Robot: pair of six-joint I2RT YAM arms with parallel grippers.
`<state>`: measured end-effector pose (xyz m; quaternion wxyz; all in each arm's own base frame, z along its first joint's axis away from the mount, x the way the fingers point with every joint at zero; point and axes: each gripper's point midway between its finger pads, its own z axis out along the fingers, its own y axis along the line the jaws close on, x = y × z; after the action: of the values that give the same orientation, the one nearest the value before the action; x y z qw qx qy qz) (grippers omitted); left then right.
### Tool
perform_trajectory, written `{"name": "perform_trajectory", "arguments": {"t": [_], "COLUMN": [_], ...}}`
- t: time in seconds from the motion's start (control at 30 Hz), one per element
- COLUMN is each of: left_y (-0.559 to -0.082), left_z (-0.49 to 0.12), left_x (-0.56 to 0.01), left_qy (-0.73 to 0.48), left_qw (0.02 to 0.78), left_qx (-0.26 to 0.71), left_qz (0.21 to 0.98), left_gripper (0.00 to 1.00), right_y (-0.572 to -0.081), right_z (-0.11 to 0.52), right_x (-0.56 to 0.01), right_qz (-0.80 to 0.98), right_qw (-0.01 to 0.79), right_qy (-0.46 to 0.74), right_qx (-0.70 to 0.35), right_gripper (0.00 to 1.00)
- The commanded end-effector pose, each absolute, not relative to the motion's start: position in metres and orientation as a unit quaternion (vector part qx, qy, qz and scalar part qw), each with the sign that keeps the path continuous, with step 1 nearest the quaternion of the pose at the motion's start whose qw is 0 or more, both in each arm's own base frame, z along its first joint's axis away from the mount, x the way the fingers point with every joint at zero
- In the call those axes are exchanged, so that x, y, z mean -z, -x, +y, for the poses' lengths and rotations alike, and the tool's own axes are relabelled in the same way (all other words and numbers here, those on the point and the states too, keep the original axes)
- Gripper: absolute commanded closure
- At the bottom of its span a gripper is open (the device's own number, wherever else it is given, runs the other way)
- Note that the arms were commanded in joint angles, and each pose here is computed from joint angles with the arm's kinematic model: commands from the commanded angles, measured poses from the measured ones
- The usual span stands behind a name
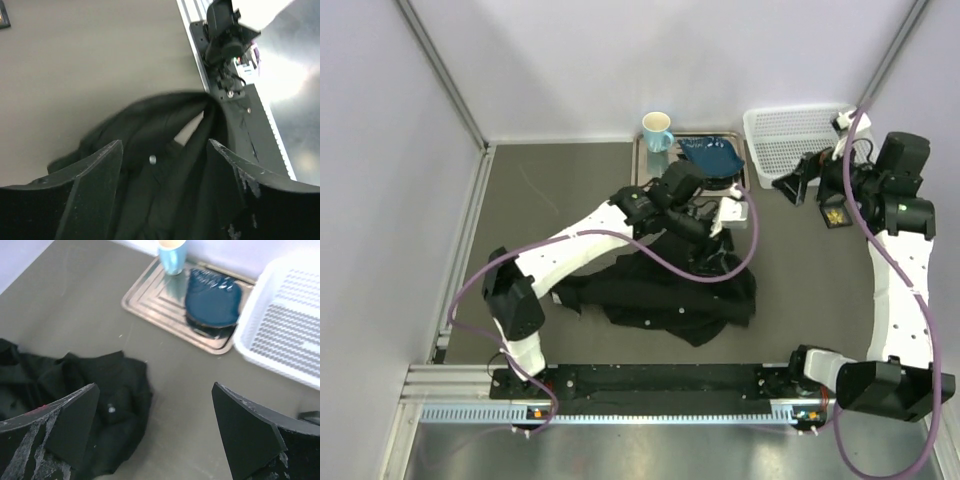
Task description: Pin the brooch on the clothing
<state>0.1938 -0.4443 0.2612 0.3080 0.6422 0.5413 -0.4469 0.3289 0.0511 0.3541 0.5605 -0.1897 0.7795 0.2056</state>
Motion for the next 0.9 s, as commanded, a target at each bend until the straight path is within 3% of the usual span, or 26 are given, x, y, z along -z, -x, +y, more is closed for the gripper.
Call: {"name": "perform_trajectory", "arguments": {"t": [0.0,0.13,0.3,0.4,0.53,0.87], "left_y": [-0.194,-0.247,-0.271,-0.259,-0.224,-0.244], "left_z": [-0.375,-0.282,-0.163,-0.119,-0.108,-0.13], "left_x": [-0.307,-0.305,-0.274,-0.243,-0.183,-0.125], "left_qy": [-0.66,-0.57,-0.506,-0.465,-0.477,-0.497], "left_qw": [0.355,0.388,0.406,0.397,0.324,0.325], "left_qx": [0.45,0.433,0.35,0.343,0.349,0.303], "left_qz": [0.485,0.58,0.676,0.713,0.739,0.746], "left_gripper": [0.13,0.08,0.09,0.1,0.11,0.1], "right_y": [-0.309,-0.299,-0.261,-0.229,-0.211,-0.221], "right_z": [0.083,0.13,0.207,0.236,0.247,0.213], "right_x": [-0.334,-0.313,-0.281,-0.238,-0.179,-0.08], "right_qz": [0.768,0.759,0.722,0.708,0.719,0.789], "right_qw": [0.521,0.479,0.395,0.333,0.258,0.141], "right_qy": [0.248,0.331,0.477,0.548,0.59,0.574], "right_qx": [-0.278,-0.292,-0.308,-0.297,-0.26,-0.168], "right_gripper": [0.04,0.04,0.08,0.1,0.13,0.18]}}
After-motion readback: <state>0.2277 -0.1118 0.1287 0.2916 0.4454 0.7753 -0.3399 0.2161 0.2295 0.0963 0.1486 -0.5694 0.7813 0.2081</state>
